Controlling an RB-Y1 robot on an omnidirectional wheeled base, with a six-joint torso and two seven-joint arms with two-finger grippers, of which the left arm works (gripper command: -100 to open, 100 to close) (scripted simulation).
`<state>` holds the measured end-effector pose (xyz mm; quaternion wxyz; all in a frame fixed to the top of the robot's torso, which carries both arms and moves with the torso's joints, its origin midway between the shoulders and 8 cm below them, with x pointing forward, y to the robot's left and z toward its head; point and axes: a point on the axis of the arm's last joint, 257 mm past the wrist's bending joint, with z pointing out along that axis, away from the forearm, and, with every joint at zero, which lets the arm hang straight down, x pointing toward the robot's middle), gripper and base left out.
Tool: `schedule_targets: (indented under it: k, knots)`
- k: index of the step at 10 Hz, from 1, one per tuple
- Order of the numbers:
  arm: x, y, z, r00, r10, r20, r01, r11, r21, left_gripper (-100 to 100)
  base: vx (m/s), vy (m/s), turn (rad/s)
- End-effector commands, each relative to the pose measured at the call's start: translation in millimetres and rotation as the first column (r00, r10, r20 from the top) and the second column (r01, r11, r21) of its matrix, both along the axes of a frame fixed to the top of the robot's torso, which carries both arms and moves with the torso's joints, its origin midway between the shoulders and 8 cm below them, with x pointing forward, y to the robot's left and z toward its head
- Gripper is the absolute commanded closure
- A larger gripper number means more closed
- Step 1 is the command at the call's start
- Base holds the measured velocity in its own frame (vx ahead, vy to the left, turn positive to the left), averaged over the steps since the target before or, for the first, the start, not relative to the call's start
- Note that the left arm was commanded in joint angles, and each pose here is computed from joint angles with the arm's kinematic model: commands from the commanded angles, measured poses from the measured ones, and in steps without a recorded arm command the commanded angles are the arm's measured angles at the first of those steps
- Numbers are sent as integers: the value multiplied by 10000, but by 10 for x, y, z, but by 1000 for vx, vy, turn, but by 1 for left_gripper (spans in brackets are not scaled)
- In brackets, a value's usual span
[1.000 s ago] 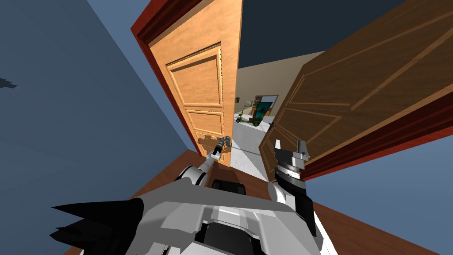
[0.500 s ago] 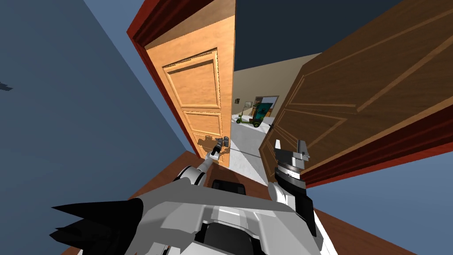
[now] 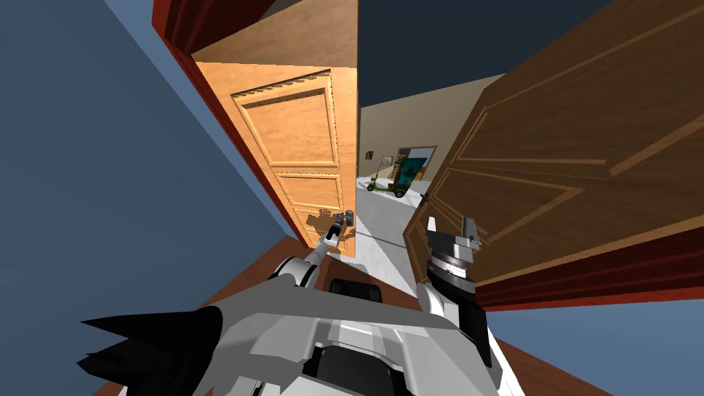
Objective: Push the door open
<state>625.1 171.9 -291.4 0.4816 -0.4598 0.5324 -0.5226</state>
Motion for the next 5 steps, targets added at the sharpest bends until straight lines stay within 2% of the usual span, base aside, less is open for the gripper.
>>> schedule_targets:
  k: [1, 4, 5]
  knots:
    - [19, 220, 25, 9994, 350, 47, -350, 9994, 69, 100, 168, -129, 102]
    - [30, 439, 27, 9973, 737, 36, -738, 9973, 66, 100, 145, -120, 64]
    - [30, 439, 27, 9973, 737, 36, -738, 9973, 66, 100, 121, -76, 32]
